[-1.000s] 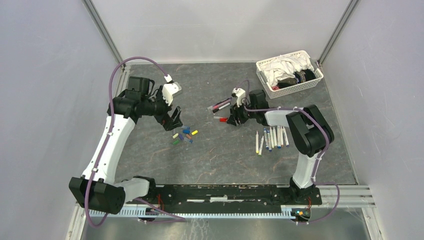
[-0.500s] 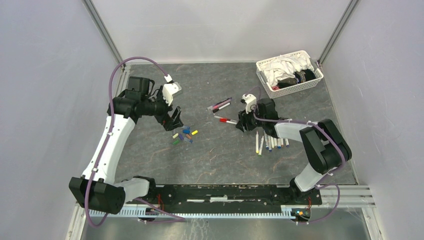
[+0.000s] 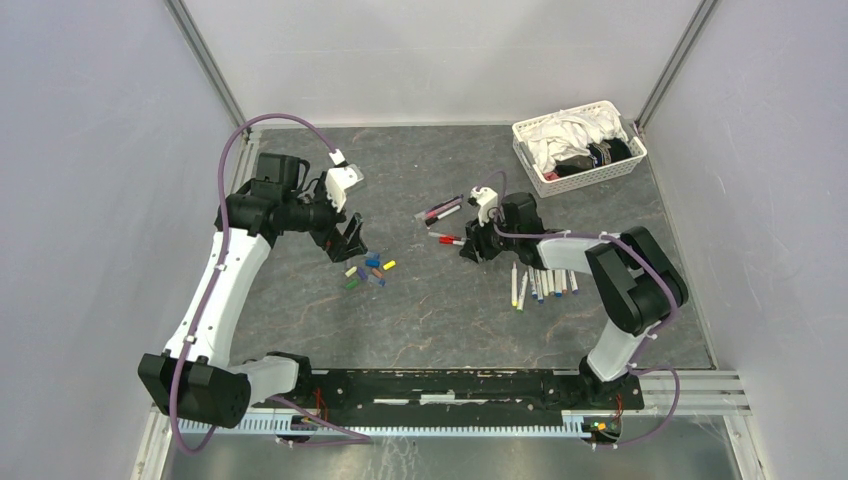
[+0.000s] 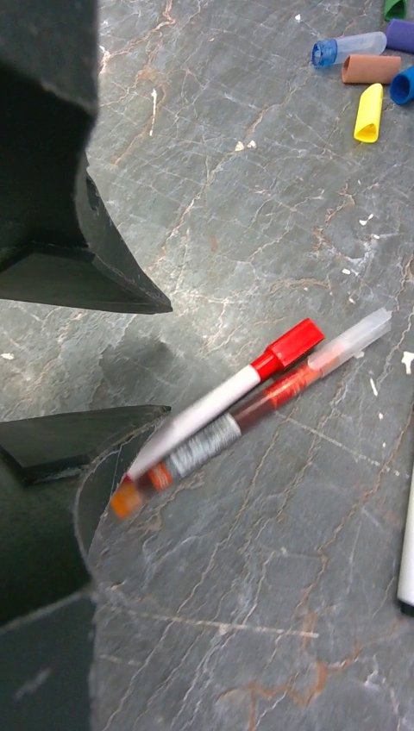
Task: Open the pen caps
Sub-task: Pick up the pen from the center of the board.
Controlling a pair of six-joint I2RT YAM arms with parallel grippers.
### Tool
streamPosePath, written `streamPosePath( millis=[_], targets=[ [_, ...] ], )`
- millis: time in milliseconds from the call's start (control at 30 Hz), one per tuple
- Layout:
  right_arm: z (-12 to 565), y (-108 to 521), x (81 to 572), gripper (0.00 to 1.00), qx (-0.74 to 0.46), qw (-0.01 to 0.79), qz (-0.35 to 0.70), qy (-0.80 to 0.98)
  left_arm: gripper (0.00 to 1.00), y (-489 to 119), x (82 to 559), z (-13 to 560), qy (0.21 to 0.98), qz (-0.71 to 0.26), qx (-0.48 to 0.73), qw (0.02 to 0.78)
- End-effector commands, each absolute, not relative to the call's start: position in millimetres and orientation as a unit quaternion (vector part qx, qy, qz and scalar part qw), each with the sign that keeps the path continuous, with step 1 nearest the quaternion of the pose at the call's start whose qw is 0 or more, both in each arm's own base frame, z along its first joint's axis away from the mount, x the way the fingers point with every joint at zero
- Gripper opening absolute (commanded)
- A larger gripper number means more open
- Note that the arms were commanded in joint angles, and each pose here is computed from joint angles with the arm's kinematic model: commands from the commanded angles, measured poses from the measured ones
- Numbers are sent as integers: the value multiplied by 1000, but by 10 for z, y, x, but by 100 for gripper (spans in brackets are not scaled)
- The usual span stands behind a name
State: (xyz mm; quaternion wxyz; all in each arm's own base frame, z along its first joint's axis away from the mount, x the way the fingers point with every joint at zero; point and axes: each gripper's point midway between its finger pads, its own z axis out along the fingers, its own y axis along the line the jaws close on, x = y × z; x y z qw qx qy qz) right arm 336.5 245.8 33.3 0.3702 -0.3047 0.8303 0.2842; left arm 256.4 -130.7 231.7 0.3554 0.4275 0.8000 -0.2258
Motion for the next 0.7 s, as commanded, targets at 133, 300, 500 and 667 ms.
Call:
streamPosePath(
  millis=[133, 300, 500, 667],
  targets=[
    [454, 2649, 3517, 47, -321, 385, 296, 813, 100, -1338, 2552, 2319, 786, -233, 444, 360],
    [670, 2742, 3510, 47, -336, 396, 320, 792, 100, -1337, 2550, 2309, 785, -233, 447, 360],
    [618, 2745, 3626, 47, -349, 389, 302, 797, 100, -1343, 2548, 2295, 786, -236, 446, 358],
    [425, 2719, 3667, 47, -350, 372, 291, 809, 100, -1327, 2529, 2302, 785, -232, 449, 358]
  ],
)
